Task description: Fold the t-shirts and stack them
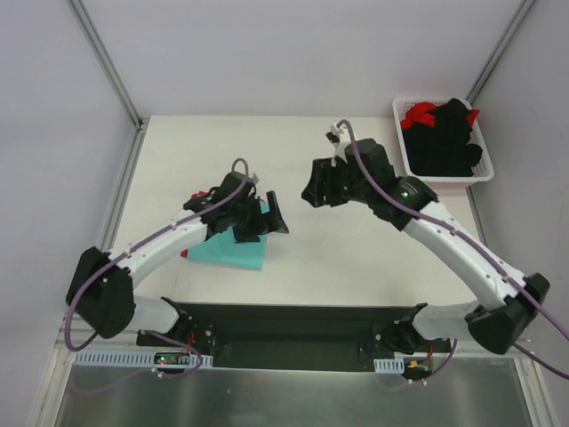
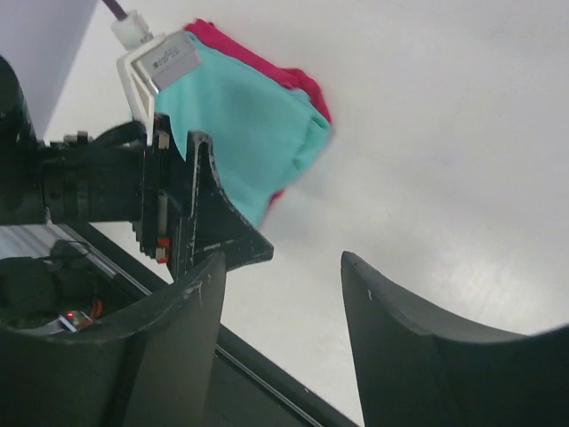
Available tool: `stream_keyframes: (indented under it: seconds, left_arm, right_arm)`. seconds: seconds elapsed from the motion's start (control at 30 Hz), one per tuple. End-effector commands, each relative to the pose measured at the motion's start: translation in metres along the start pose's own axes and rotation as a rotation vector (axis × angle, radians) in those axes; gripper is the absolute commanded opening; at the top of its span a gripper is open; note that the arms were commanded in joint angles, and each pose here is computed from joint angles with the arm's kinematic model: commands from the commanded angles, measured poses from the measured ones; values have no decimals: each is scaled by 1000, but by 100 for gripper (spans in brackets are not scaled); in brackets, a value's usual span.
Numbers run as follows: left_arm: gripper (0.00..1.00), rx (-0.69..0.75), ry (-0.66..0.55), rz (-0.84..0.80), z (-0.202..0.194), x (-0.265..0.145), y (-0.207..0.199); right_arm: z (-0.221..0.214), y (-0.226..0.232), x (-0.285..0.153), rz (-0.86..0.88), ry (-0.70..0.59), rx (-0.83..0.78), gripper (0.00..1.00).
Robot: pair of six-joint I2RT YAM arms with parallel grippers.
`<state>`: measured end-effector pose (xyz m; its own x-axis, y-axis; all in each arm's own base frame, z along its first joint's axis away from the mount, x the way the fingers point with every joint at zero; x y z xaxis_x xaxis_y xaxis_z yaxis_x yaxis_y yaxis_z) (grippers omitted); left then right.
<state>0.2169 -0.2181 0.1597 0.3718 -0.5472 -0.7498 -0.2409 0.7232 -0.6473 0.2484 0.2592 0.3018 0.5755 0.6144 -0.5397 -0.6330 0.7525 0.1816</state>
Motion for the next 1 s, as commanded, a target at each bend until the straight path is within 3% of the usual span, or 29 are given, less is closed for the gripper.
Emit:
stream_keyframes:
  seconds: [0.0,0.2,0.5,0.8,0.97]
  left_arm:
    - [99,97,-6,39,-5,37,-29]
    - [99,100,-35,129,-10,76,-43]
    - [99,30,-307,426,15,84,-8]
    - [99,23,-286,536,6,91,14]
    - [99,39,-279,505,-2,93,-1]
  right_arm:
    - [-44,-27,-39,-186,58,49,59]
    - [-63,-44,-102,-323,0,79,68]
    - [-76,-55,-145,-410,-61,140,72]
    - [-87,-56,-143,-419,-36,157,73]
    - [-90,-55,-141,-412,-20,155,73]
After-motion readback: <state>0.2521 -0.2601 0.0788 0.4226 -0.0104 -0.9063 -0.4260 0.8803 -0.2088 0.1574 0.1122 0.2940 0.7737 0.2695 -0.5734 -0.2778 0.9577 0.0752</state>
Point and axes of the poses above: each gripper's point midway between its finger pads, its own x axis out along the fingers, its own y axis along the line the jaws close on, z = x × y, the point moved 4 cm from there along -x, back along the fingers, and after that the axes turned 13 degrees about -x, right-handed, at the moved point
